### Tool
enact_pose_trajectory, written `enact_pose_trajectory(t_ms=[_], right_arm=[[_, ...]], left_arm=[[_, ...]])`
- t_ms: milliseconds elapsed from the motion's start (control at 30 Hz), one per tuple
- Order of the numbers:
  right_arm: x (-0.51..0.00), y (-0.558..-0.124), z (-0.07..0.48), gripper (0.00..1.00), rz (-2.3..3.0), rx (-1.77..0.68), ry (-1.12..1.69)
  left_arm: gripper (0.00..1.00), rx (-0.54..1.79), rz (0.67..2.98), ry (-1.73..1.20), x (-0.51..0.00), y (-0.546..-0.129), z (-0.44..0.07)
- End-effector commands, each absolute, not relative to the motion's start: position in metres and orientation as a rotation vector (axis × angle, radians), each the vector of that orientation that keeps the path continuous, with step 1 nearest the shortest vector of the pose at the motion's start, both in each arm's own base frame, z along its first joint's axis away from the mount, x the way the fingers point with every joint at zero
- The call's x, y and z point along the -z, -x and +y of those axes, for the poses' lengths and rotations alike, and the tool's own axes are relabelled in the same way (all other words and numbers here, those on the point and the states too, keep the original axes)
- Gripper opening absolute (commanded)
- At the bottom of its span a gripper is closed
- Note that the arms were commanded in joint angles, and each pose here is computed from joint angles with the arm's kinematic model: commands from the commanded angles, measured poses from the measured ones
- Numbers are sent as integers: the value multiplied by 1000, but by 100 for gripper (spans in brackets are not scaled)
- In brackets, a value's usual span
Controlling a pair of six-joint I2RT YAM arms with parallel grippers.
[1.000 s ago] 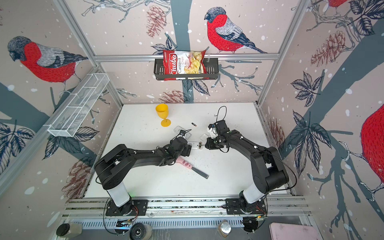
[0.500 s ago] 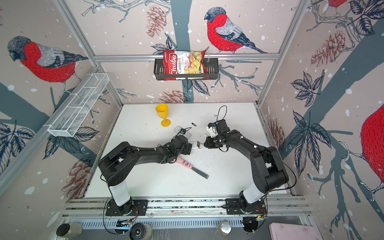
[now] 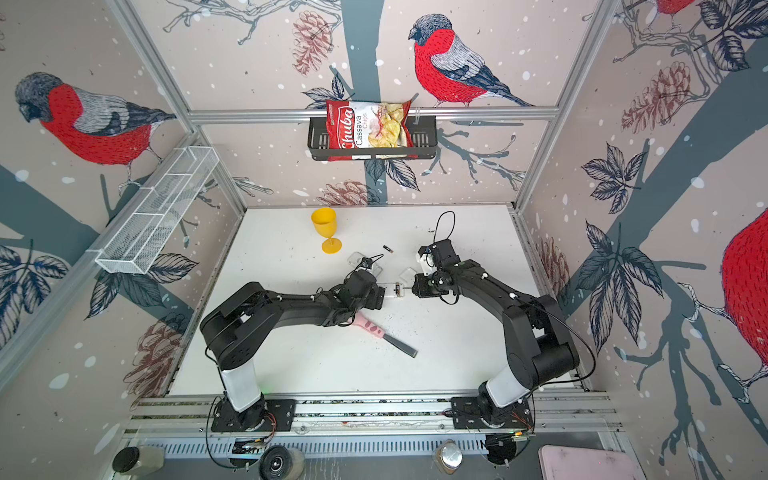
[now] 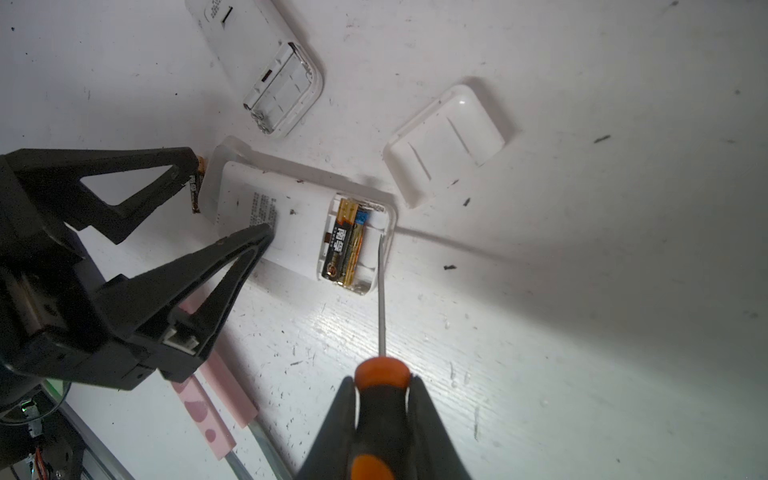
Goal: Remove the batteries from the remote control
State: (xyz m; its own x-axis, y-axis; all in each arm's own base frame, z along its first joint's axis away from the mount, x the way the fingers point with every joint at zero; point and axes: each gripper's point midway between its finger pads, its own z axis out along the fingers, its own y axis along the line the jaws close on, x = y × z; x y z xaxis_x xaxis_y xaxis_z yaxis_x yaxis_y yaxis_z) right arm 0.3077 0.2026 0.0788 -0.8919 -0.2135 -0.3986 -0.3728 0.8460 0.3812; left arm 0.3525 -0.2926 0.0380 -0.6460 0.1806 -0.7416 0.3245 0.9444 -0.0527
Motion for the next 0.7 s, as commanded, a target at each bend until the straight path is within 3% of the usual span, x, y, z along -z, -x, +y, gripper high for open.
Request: enact_pose_trajectory(t_ms=[0,467,667], right_arm=[[-72,-299,209,0,2706,-676,485],[-76,-280,238,0,2656,-889,547],[-78,-277,235,0,2639,-874,536]], left_arm=[[90,246,2271,-334,-42,-357,-295],[89,274,2293,-320,-35,-361,-293],[89,288,2296,-305,-36,-362,-287]])
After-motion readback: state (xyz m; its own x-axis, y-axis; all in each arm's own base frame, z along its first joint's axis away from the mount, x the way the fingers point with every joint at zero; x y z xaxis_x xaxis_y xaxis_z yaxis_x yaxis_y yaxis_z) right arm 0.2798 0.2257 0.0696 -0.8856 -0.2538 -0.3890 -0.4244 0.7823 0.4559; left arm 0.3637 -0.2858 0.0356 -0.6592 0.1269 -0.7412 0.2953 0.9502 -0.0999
